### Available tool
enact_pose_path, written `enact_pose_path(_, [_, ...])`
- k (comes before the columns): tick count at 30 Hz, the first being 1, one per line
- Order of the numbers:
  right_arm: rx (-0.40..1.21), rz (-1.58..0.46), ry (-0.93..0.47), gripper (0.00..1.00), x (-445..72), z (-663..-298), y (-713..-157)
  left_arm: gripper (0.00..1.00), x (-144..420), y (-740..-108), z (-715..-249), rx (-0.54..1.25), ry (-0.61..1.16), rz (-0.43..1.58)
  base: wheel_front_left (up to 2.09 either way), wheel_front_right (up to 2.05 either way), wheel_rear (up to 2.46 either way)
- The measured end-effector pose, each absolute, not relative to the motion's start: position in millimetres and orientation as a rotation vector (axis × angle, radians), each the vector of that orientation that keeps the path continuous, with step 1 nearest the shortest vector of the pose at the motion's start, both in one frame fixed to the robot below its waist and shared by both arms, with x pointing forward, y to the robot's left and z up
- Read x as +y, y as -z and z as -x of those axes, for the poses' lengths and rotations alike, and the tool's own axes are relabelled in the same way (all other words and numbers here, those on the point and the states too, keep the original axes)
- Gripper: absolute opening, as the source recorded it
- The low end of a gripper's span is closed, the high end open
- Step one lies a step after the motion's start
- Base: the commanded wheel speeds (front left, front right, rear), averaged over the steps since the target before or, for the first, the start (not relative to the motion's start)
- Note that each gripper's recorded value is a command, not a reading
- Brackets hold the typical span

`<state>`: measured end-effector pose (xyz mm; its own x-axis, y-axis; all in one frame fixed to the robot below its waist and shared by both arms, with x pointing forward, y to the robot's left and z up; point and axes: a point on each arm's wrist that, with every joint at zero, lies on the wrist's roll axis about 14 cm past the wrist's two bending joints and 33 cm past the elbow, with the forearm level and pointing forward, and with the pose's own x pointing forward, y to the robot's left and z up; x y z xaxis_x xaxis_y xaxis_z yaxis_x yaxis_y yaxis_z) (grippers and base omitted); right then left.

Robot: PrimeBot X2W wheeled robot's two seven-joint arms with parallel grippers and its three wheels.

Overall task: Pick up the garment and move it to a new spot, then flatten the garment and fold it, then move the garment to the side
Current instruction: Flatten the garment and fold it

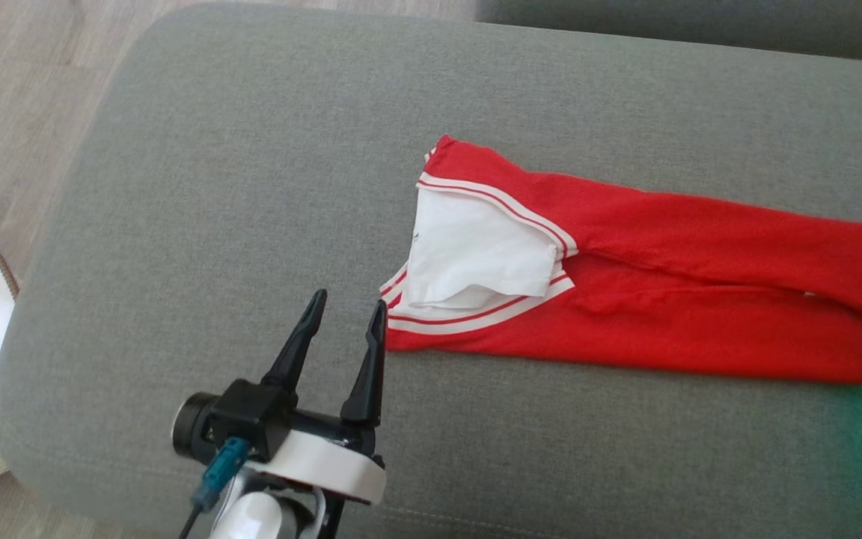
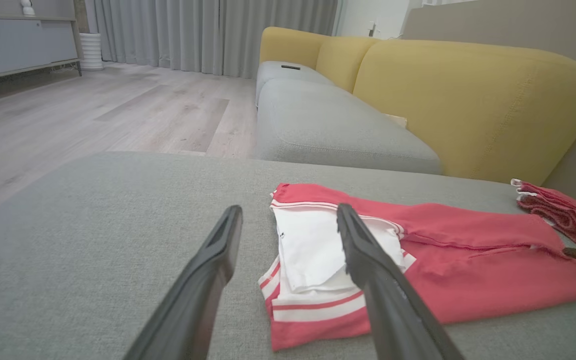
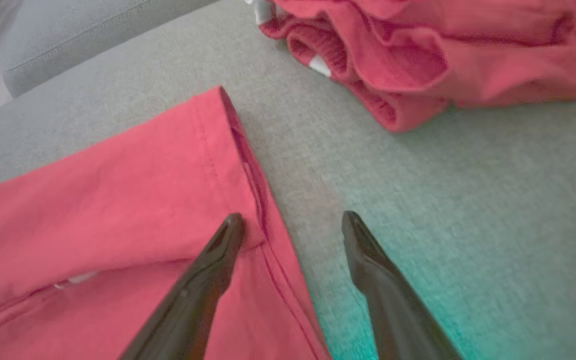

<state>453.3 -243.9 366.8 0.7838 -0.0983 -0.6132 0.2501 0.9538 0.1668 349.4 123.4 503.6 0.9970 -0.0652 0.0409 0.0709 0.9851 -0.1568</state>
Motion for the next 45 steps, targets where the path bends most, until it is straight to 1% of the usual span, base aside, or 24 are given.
enact_pose_path(4, [0.665, -0.275, 0.193, 1.00, -240, -444, -362, 1.00, 122, -504, -352, -0.040, 0.075, 0.158, 0.00, 0.00, 0.00])
enact_pose_path(11, [0.677, -0.292, 0.173, 1.00, -234, -446, -360, 1.00, 118, -503, -356, -0.037, 0.093, 0.161, 0.00, 0.00, 0.00])
enact_pose_path(13, [0.684, -0.292, 0.168, 0.76, -232, -447, -359, 1.00, 121, -503, -356, -0.038, 0.084, 0.162, 0.00, 0.00, 0.00])
enact_pose_path(14, [0.688, -0.293, 0.166, 0.57, -232, -447, -358, 1.00, 121, -503, -356, -0.038, 0.086, 0.163, 0.00, 0.00, 0.00])
enact_pose_path(15, [0.689, -0.293, 0.163, 0.37, -231, -449, -359, 1.00, 122, -503, -356, -0.039, 0.083, 0.161, 0.00, 0.00, 0.00])
enact_pose_path(16, [0.692, -0.295, 0.158, 0.05, -229, -450, -359, 1.00, 123, -503, -356, -0.041, 0.081, 0.156, 0.00, 0.00, 0.00])
enact_pose_path(17, [0.693, -0.300, 0.152, 0.00, -227, -452, -359, 1.00, 124, -503, -356, -0.042, 0.078, 0.154, 0.00, 0.00, 0.00])
enact_pose_path(20, [0.689, -0.300, 0.137, 0.00, -222, -453, -361, 1.00, 128, -505, -356, -0.048, 0.065, 0.153, 0.00, 0.00, 0.00])
enact_pose_path(24, [0.654, -0.283, 0.139, 0.00, -229, -454, -368, 1.00, 129, -508, -355, -0.057, 0.062, 0.155, 0.00, 0.00, 0.00])
enact_pose_path(32, [0.527, -0.251, 0.196, 0.00, -267, -457, -404, 1.00, 119, -505, -348, -0.049, 0.098, 0.163, 0.00, 0.00, 0.00])
enact_pose_path(35, [0.464, -0.244, 0.186, 0.00, -270, -461, -424, 1.00, 116, -509, -349, -0.060, 0.111, 0.164, 0.00, 0.00, 0.00])
enact_pose_path(39, [0.376, -0.259, 0.133, 0.00, -255, -466, -452, 1.00, 113, -512, -346, -0.071, 0.123, 0.165, 0.00, 0.00, 0.00])
enact_pose_path(45, [0.285, -0.318, -0.029, 0.00, -196, -466, -488, 1.00, 114, -511, -335, -0.071, 0.122, 0.164, 0.00, 0.00, 0.00])
